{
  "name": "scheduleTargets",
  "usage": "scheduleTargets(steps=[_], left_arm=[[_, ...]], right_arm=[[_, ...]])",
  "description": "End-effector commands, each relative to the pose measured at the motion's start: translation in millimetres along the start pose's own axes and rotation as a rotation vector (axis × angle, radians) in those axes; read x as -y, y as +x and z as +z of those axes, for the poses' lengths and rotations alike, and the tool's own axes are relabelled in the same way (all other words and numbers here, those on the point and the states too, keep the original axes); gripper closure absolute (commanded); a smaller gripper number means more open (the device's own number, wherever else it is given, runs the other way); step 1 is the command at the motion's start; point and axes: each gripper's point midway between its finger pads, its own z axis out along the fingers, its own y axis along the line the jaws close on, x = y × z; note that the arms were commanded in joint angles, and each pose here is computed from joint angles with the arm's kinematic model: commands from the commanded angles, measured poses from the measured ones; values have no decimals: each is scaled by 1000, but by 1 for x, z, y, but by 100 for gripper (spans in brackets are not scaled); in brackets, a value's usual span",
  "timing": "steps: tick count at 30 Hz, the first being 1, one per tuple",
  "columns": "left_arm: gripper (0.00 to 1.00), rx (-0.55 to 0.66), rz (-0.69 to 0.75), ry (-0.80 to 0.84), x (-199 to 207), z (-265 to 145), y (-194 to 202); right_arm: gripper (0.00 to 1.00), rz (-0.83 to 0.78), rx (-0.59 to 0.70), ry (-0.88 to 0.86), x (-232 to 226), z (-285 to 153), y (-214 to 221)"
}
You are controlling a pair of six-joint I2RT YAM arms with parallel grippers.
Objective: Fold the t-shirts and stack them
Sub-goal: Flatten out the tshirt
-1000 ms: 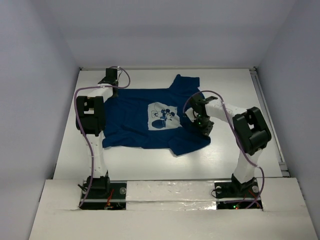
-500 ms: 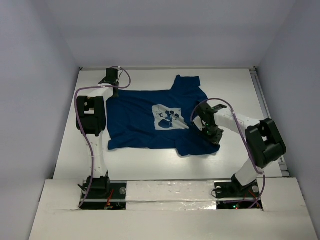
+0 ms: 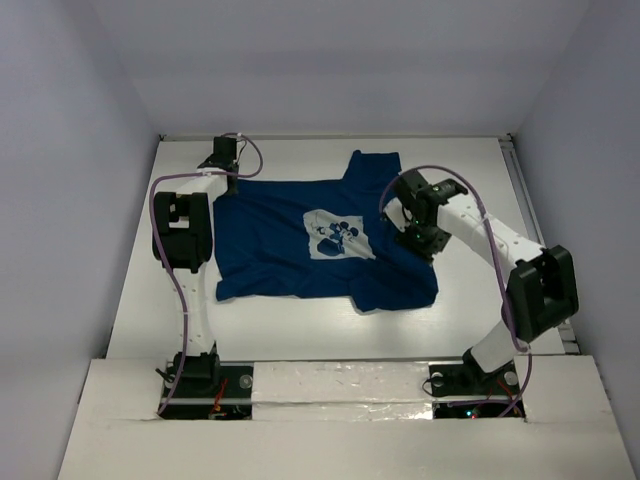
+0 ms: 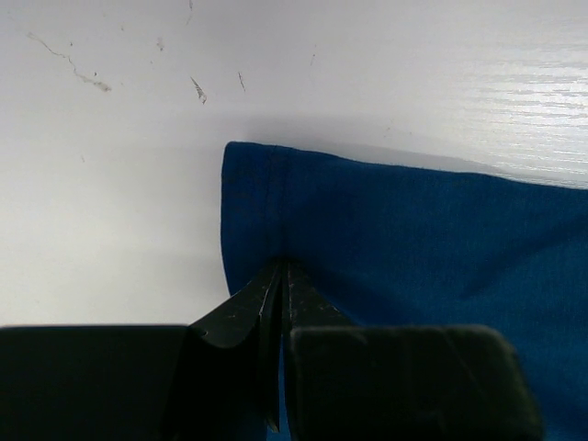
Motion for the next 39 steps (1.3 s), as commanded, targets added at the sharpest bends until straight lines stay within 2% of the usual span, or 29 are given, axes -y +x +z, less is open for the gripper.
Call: scheduleTargets(steps=[1, 3, 4, 6, 7, 8, 10, 11, 12, 19, 25, 31, 39], left_arm=[[100, -13, 2, 18, -2, -14, 2], [100, -12, 8, 28, 3, -16, 1], [100, -6, 6, 29, 2, -18, -1], [100, -7, 5, 34, 3, -18, -1], [100, -9, 4, 36, 3, -19, 0], [100, -8, 2, 37, 3, -19, -1], [100, -8, 7, 49, 9, -21, 0], [100, -6, 5, 50, 9, -22, -1], [100, -9, 3, 54, 10, -22, 2], [100, -11, 14, 43, 8, -23, 6], [100, -7, 11, 54, 9, -25, 4], [100, -6, 6, 54, 9, -25, 1], [100, -9, 9, 49, 7, -28, 4]], right_arm=[[45, 4, 62, 45, 20, -22, -31], [46, 47, 150, 147, 48, -32, -66], [49, 69, 168, 162, 59, -22, -84], [68, 85, 208, 152, 67, -17, -109], [81, 109, 255, 169, 81, -25, -128], [99, 113, 217, 148, 80, -3, -140], [95, 129, 212, 136, 87, 8, -156], [83, 131, 195, 121, 90, 18, -169], [79, 140, 185, 112, 93, 24, -173], [66, 182, 143, 165, 120, 49, -186], [65, 207, 125, 207, 133, 53, -177], [65, 221, 216, 223, 138, 24, -181], [64, 260, 58, 271, 148, 47, -135]])
